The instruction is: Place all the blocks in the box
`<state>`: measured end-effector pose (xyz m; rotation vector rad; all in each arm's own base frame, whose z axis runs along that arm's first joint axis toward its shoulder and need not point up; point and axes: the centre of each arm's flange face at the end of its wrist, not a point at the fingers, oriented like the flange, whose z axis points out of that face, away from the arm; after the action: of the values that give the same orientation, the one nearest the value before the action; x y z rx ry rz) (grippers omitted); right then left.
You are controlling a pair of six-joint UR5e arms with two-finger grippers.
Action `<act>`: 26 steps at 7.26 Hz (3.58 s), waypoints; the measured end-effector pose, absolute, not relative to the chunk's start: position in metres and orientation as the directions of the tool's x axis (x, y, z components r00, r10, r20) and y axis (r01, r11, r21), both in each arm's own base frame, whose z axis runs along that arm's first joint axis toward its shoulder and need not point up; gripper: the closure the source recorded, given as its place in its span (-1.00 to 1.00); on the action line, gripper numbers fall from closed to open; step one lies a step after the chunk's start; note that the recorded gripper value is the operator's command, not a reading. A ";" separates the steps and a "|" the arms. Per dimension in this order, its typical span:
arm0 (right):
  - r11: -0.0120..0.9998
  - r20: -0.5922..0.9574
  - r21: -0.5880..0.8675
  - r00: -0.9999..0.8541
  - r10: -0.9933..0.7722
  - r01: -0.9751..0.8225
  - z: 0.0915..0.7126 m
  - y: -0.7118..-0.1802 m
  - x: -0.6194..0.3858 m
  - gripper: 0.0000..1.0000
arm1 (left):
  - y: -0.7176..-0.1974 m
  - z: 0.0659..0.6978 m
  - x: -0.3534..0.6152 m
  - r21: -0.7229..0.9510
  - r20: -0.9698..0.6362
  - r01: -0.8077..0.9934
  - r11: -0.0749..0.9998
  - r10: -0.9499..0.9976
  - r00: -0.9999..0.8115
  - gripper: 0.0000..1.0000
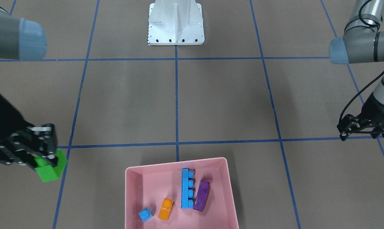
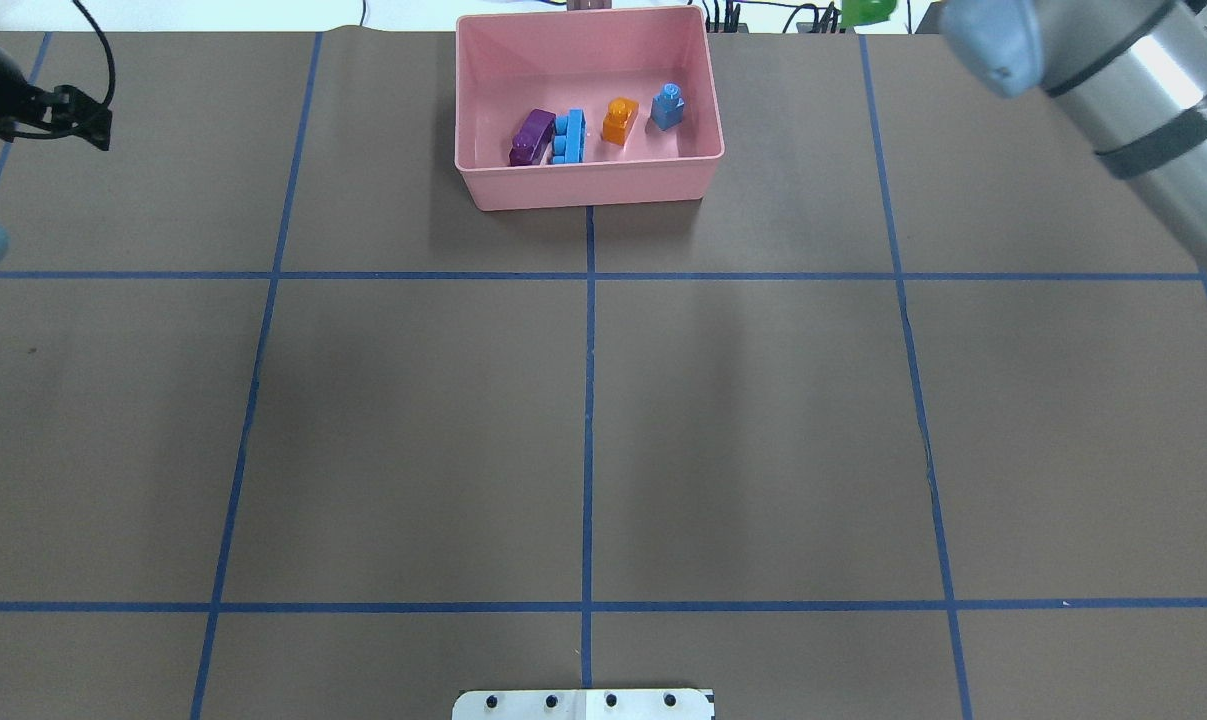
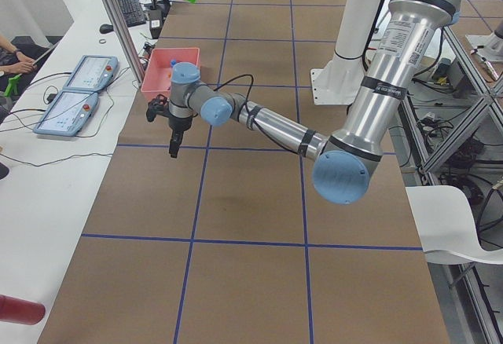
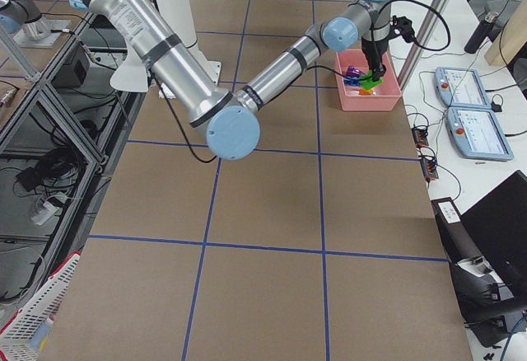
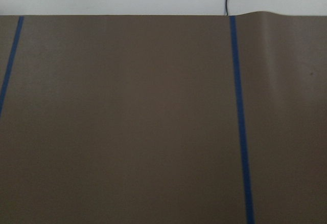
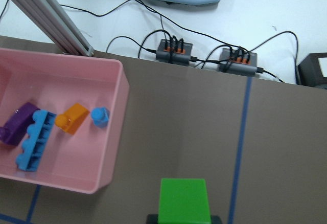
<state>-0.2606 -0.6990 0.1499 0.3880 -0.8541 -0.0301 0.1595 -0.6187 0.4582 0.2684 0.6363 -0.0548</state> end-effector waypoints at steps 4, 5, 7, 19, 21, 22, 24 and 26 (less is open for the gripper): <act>0.871 0.704 0.447 0.681 -0.202 -0.205 0.117 -0.723 -0.440 0.61 | -0.601 0.529 0.112 0.273 -0.509 -0.035 0.961 0.176 0.843 -1.00; 0.862 0.702 0.466 0.677 -0.221 -0.201 0.126 -0.718 -0.468 -0.98 | -0.602 0.533 0.104 0.276 -0.505 -0.043 0.960 0.183 0.844 -1.00; 0.851 0.709 0.482 0.663 -0.240 -0.208 0.127 -0.712 -0.485 -0.99 | -0.606 0.538 0.099 0.268 -0.507 -0.032 0.963 0.169 0.845 -1.00; 0.941 0.597 0.267 0.730 -0.332 0.210 0.342 -0.675 -0.084 -1.00 | -0.585 0.579 0.020 0.271 -0.601 -0.089 0.958 0.241 0.762 -1.00; 0.935 0.640 0.275 0.682 -0.352 0.224 0.474 -0.627 -0.012 -1.00 | -0.568 0.597 -0.006 0.277 -0.627 -0.101 0.955 0.260 0.734 -1.00; 0.939 0.656 0.272 0.673 -0.341 0.211 0.532 -0.594 0.014 -1.00 | -0.558 0.608 -0.012 0.276 -0.629 -0.109 0.955 0.265 0.731 -1.00; 0.944 0.647 0.263 0.689 -0.327 0.201 0.595 -0.547 0.036 -1.00 | -0.544 0.623 -0.016 0.264 -0.633 -0.115 0.958 0.262 0.728 -1.00; 0.972 0.663 0.179 0.712 -0.232 0.150 0.626 -0.520 0.041 -1.00 | -0.530 0.637 -0.020 0.239 -0.638 -0.116 0.964 0.246 0.729 -1.00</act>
<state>0.0409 -0.5201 0.6256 0.1153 -0.7498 -0.2121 -0.0197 -0.5296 0.6370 0.1875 0.7275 0.2006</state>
